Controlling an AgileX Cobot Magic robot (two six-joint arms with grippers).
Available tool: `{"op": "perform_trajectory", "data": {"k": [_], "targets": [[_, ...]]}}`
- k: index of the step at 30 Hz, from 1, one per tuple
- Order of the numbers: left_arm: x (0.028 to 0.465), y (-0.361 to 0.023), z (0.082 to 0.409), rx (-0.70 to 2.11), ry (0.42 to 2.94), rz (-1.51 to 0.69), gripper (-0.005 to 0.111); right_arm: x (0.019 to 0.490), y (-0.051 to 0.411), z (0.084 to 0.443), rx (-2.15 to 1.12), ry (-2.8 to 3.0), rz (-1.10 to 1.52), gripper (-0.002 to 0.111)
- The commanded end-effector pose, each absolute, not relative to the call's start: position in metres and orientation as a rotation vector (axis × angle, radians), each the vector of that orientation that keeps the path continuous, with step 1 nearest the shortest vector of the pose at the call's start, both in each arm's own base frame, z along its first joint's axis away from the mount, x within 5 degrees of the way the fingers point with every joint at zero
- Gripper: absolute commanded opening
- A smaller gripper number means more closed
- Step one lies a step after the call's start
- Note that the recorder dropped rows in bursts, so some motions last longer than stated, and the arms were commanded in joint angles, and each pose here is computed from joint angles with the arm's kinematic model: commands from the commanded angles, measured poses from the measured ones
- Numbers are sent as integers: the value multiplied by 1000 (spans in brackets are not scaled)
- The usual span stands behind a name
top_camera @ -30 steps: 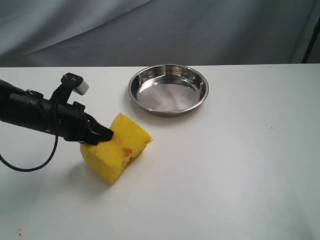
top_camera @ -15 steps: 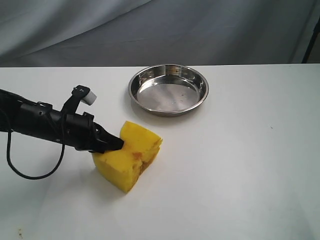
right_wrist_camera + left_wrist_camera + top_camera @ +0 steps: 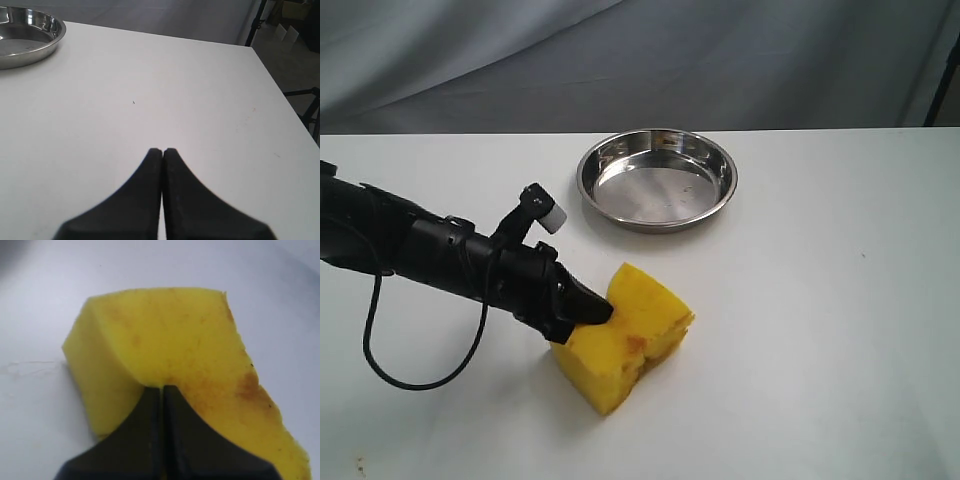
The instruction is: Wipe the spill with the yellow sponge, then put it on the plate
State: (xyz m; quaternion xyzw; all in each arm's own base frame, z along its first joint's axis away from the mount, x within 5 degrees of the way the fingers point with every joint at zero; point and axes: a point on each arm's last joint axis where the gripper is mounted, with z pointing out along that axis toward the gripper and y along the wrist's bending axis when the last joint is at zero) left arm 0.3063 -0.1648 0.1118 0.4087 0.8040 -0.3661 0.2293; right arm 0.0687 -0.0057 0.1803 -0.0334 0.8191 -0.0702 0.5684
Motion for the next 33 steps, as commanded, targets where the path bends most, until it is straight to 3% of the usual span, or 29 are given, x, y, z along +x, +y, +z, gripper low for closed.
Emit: {"op": "perform_trajectory", "data": {"k": [1,10,18,25,33], "targets": [[311,-161,103,1144,2257,-845,0,69,-6,179,-69,1923,-161,0],[334,-134,91,1020,2358,-322,0,69,-6,179,-69,1923,-161,0],[348,-118,93,983,2346,-8,0,69,-6,179,-68,1923,-160,0],[358,-123,120,930,2273,-39,0,69,-6,179,-68,1923,-160,0],[366,-142,183,947,2069,-219,0,69,-6,179,-71,1923,-162,0]]}}
